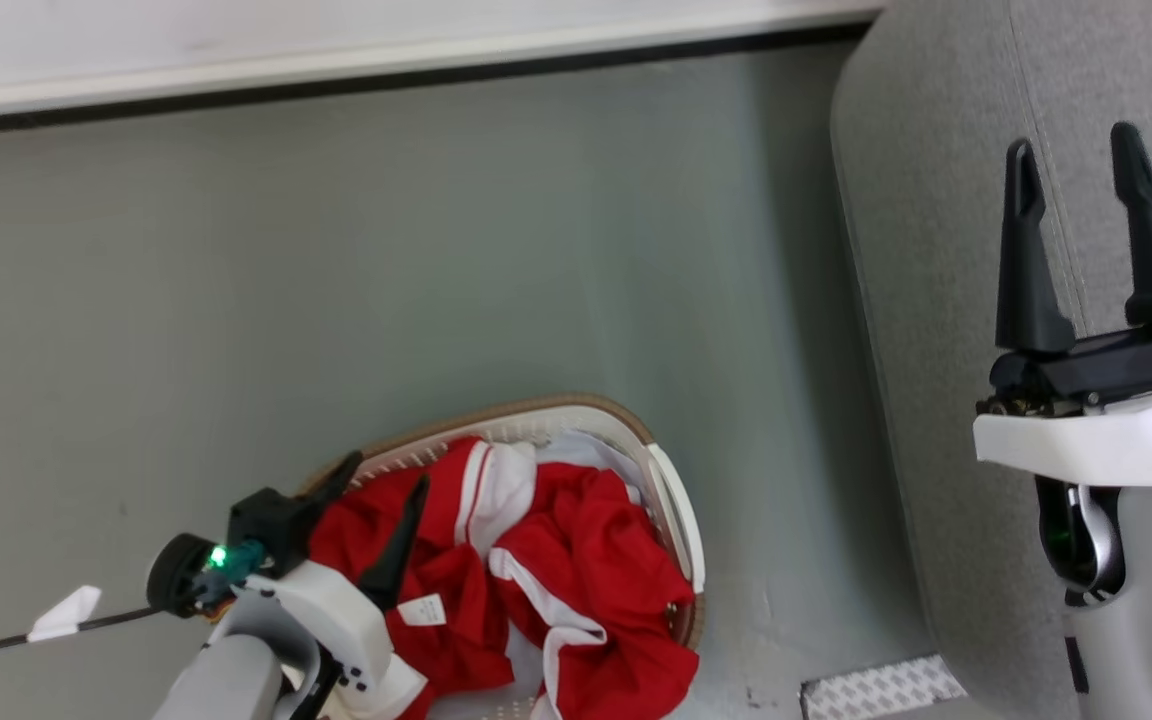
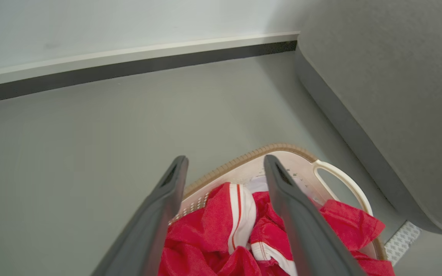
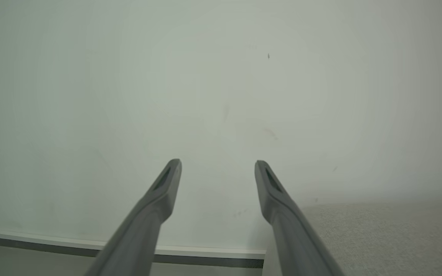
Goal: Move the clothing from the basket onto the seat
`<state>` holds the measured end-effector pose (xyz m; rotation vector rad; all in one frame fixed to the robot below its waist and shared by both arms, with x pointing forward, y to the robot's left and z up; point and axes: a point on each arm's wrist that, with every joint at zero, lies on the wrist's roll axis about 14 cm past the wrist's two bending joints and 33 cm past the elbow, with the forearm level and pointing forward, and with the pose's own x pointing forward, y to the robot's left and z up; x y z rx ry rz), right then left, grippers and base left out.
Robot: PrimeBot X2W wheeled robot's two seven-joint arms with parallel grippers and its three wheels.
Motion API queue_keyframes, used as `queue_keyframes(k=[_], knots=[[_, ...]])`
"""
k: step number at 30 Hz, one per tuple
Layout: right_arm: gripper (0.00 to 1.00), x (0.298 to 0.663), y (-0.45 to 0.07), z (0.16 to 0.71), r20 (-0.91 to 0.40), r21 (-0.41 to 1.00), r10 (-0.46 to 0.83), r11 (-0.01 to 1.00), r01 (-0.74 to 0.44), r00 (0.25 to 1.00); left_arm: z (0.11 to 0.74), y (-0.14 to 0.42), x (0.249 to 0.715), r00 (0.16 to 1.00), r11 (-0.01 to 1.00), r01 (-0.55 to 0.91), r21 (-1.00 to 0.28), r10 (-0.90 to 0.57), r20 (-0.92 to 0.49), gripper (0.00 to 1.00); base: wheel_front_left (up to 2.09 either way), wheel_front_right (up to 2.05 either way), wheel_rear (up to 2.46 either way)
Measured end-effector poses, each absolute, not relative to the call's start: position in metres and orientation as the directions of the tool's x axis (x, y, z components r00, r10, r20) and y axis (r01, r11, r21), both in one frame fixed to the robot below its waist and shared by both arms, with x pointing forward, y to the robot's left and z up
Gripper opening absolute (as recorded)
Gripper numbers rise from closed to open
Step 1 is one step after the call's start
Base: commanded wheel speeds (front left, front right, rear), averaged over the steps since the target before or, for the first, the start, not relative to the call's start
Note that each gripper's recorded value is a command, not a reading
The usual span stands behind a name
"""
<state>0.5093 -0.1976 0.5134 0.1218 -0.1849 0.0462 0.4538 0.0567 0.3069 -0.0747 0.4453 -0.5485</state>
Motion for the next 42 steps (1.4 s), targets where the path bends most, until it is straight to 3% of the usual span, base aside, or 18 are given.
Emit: queue_keyframes(k=[9, 20, 27, 40, 41, 42], knots=[[1.0, 0.522, -0.216, 0.499, 0.175, 0.079, 0.003, 0.997, -0.017, 0.985, 0.216, 0.029, 0.418, 0.491, 0.712, 0.681, -0.17, -0.616, -0.616, 1.0, 0.0, 0.0, 0.0], [1.0, 0.538, -0.225, 0.465, 0.124, 0.052, 0.0, 0.999, -0.007, 0.992, 0.127, 0.041, 0.386, 0.195, 0.496, 0.86, -0.118, -0.534, -0.822, 1.0, 0.0, 0.0, 0.0], [1.0, 0.541, -0.228, 0.439, 0.072, 0.055, 0.0, 0.998, -0.004, 0.997, 0.094, 0.034, 0.36, 0.062, 0.367, 0.917, -0.154, -0.516, -0.854, 1.0, 0.0, 0.0, 0.0], [1.0, 0.541, -0.237, 0.417, 0.02, 0.046, -0.017, 0.999, 0.016, 1.0, 0.06, 0.034, 0.344, -0.065, 0.218, 0.96, -0.176, -0.439, -0.896, 1.0, 0.0, 0.0, 0.0], [1.0, 0.541, -0.238, 0.417, 0.02, 0.049, -0.018, 0.999, 0.017, 1.0, 0.06, 0.034, 0.344, -0.066, 0.219, 0.96, -0.177, -0.437, -0.897, 0.56, 0.0, 0.0, 0.0], [1.0, 0.541, -0.238, 0.417, 0.021, 0.05, -0.018, 0.999, 0.017, 1.0, 0.061, 0.034, 0.345, -0.066, 0.218, 0.96, -0.176, -0.435, -0.898, 0.33, 0.0, 0.0, 0.0]])
